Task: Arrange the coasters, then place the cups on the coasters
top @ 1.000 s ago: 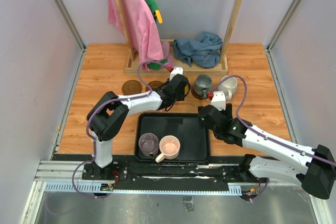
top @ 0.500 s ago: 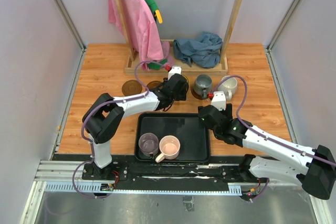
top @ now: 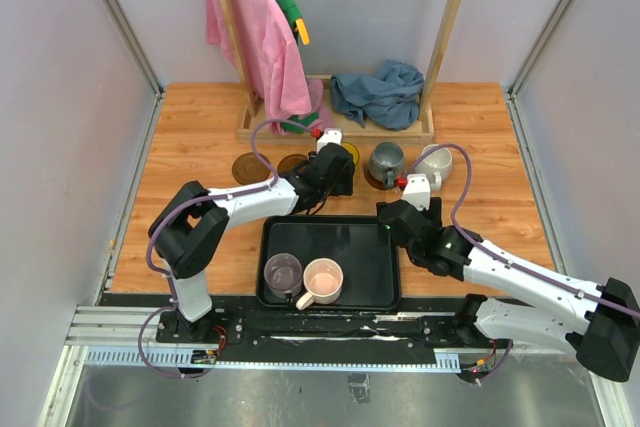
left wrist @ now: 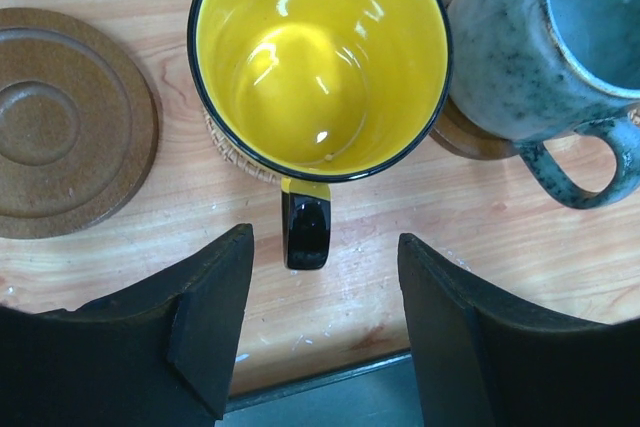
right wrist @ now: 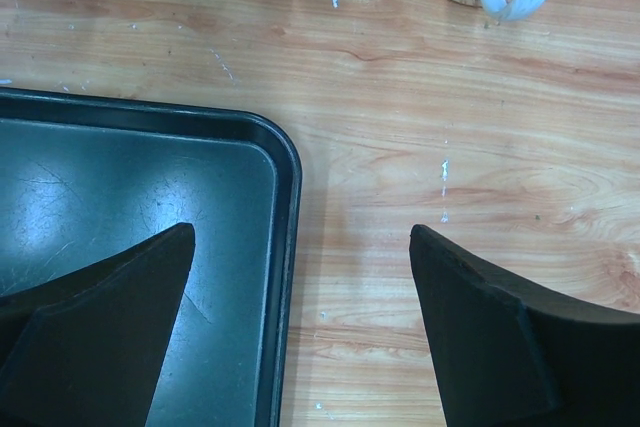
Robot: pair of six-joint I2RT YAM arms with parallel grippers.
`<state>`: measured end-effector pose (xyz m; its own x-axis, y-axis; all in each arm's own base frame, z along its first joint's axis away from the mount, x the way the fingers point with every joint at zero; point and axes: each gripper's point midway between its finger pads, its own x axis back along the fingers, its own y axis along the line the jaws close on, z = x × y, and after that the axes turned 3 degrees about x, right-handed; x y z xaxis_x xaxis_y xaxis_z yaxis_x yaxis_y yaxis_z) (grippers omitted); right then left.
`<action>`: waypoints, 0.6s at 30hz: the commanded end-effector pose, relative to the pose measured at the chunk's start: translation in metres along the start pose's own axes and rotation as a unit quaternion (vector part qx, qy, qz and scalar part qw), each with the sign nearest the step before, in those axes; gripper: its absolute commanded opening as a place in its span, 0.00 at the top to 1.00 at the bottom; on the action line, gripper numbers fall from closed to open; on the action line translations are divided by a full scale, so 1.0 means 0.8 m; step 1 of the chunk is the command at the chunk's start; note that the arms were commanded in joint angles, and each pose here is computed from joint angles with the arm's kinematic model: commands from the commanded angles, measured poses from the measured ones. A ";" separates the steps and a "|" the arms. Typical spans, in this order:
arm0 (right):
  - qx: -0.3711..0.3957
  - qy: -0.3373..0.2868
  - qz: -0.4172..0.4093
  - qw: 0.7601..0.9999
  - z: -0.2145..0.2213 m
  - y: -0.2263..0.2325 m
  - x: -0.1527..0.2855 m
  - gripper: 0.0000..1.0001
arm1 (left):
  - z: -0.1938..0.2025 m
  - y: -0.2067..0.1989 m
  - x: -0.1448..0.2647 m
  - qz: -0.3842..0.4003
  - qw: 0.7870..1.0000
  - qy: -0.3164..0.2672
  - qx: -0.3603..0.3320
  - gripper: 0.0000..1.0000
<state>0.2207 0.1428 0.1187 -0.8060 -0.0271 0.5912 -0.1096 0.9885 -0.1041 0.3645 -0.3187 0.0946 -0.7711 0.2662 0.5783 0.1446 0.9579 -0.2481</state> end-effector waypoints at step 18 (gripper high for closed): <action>-0.011 -0.009 -0.007 1.000 0.001 0.000 0.005 0.10 | -0.011 -0.041 0.014 0.052 0.999 -0.010 0.009 0.36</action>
<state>0.2198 0.1431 0.1210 -0.8105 -0.0407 0.5844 -0.1123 0.9899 -0.0869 0.3537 -0.3338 0.0943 -0.7473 0.3241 0.5802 0.1931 0.9412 -0.2771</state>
